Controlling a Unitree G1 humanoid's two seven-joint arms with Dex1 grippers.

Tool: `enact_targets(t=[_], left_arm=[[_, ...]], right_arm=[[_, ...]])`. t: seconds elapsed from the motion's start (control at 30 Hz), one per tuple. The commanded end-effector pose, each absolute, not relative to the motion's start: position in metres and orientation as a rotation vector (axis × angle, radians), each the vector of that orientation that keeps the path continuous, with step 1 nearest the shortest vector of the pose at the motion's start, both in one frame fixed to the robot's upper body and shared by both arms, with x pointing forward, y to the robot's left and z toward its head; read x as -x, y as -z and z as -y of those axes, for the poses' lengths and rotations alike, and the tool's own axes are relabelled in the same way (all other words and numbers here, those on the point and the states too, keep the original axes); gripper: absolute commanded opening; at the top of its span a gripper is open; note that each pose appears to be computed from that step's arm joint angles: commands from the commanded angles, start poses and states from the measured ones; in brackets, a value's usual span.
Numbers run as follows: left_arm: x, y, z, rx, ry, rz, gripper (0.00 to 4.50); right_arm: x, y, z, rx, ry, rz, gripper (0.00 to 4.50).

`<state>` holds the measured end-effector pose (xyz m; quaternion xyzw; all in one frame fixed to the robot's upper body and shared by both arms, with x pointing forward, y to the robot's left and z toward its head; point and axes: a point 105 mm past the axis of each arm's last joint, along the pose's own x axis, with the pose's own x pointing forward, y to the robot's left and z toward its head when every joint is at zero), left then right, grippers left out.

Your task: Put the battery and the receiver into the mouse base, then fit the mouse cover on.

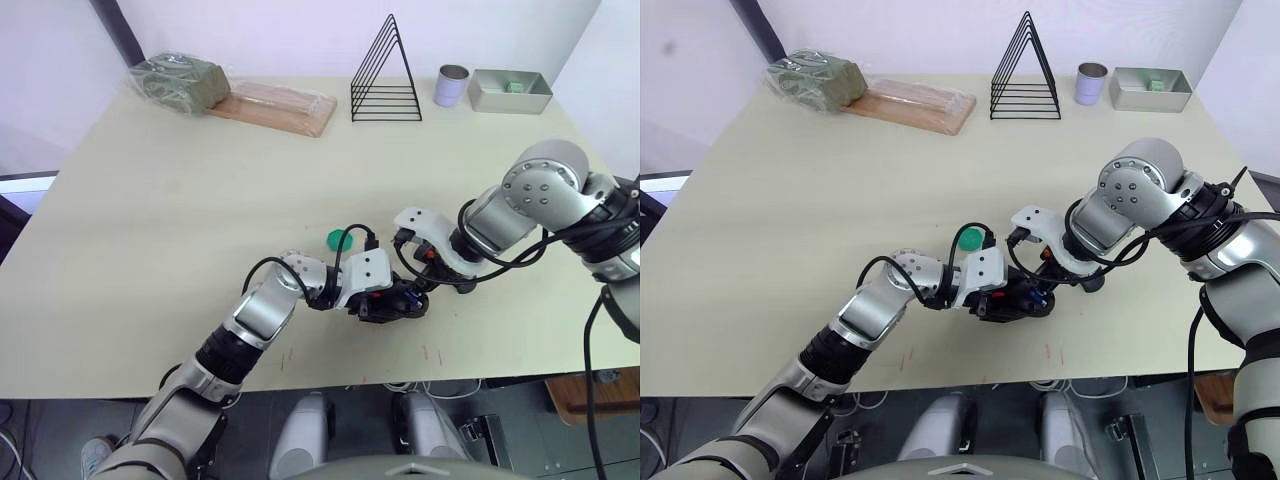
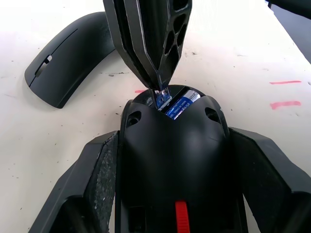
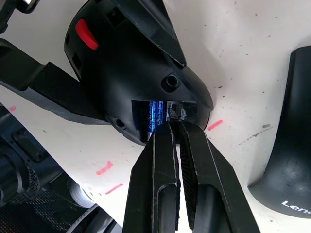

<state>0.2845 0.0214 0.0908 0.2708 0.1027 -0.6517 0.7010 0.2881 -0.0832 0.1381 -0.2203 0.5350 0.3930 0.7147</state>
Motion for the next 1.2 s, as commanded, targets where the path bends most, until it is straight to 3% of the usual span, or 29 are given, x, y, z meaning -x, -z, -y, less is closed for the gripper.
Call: enact_targets(t=[0.03, 1.17, 1.2], left_arm=[[-0.279, -0.086, -0.021, -0.624, 1.463, -0.243, 3.01], [-0.279, -0.086, -0.018, -0.618, 1.461, -0.239, 3.01], [-0.279, -0.086, -0.018, -0.617, 1.461, -0.239, 3.01]], right_arm=[[-0.288, -0.144, 0.081, 0.477, -0.887, -1.157, 0.00], [-0.283, -0.132, 0.076, 0.501, -0.890, -1.155, 0.00], [-0.283, -0.132, 0.076, 0.498, -0.891, -1.156, 0.32]])
